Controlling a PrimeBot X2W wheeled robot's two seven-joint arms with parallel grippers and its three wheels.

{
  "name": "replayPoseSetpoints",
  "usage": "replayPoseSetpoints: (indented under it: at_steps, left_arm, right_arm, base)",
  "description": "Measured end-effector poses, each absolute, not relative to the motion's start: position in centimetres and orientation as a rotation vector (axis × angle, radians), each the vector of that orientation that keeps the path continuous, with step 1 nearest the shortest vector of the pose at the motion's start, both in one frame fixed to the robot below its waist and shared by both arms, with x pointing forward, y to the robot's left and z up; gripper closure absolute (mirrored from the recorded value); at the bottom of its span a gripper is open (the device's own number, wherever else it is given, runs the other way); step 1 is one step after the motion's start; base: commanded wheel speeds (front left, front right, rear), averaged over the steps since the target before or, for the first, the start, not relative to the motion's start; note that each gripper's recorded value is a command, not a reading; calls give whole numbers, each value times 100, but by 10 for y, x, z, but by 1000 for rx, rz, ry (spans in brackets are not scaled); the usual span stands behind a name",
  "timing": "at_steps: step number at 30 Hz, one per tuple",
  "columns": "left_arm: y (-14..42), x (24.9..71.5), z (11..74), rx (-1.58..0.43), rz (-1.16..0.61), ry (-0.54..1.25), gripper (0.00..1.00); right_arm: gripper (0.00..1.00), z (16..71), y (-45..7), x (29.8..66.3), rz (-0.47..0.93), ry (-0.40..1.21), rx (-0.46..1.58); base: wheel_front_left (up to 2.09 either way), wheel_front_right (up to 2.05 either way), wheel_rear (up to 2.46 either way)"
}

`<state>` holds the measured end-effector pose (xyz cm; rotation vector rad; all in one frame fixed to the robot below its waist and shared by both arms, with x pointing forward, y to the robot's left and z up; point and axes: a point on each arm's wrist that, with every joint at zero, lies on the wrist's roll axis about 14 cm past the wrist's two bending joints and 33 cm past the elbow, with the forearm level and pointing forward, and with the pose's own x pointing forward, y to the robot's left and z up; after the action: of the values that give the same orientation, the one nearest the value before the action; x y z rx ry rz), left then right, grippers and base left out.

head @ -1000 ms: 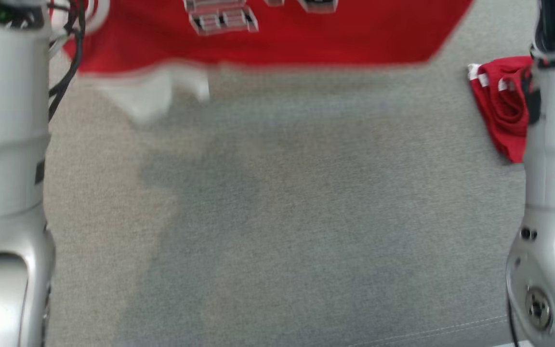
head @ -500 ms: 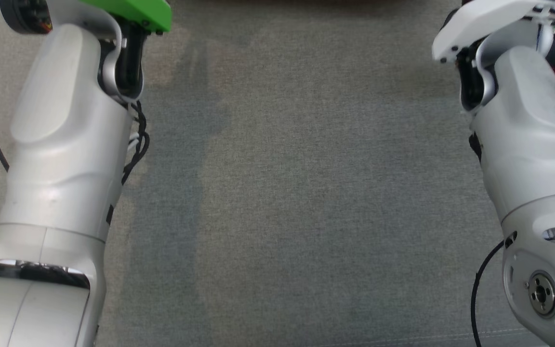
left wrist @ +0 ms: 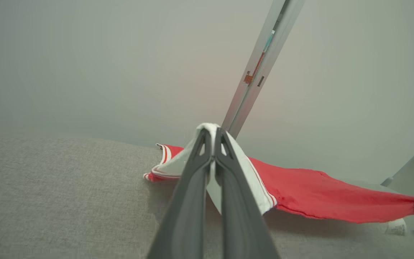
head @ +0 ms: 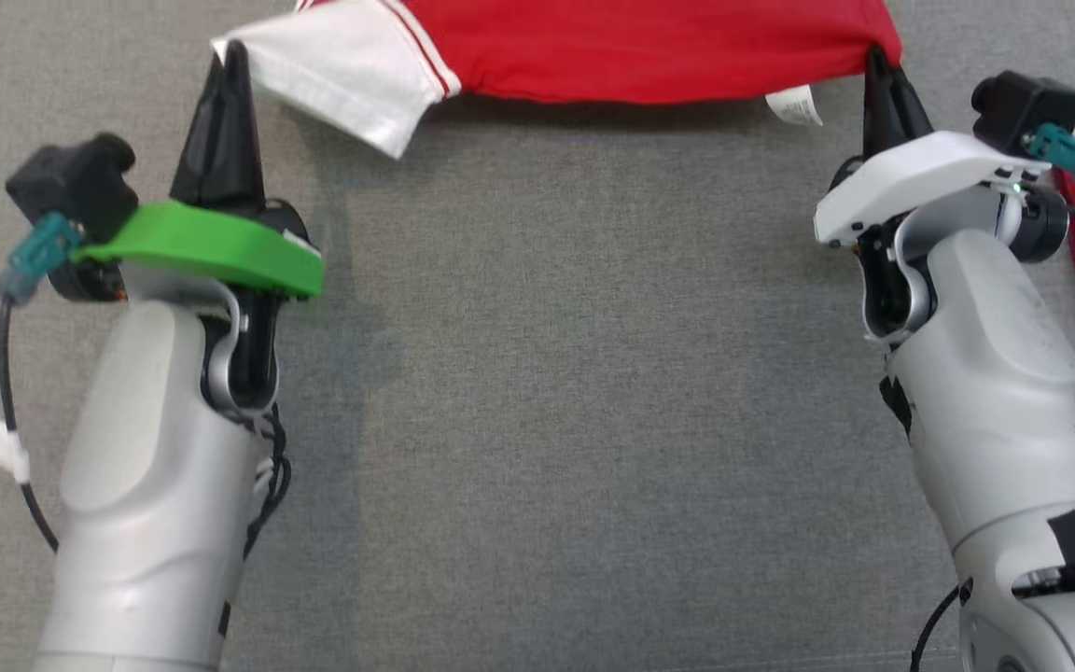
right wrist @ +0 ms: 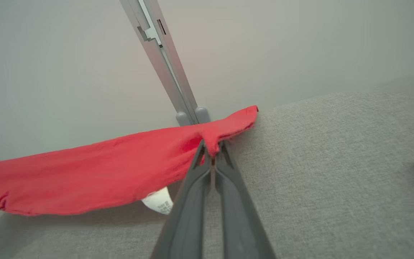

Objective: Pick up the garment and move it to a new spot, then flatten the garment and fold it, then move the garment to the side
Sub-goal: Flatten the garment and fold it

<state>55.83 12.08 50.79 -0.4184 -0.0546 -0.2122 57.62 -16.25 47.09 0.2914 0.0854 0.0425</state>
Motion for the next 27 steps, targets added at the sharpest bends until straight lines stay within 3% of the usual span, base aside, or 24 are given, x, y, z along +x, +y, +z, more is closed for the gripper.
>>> replayPoseSetpoints:
  at_steps: [10, 21, 27]
  left_arm:
    - [118, 459, 495, -464, -225, -8, 100]
    - [131, 351, 521, -508, -168, 28, 100]
    - [135, 317, 523, -504, -148, 75, 100]
  right_arm:
    - [100, 473, -163, 496, 63, 72, 280]
    - [100, 484, -188, 407, -12, 17, 362]
    - [100, 476, -188, 369, -7, 65, 405]
  base:
    - [0, 0, 0]
    - [0, 0, 0]
    - [0, 0, 0]
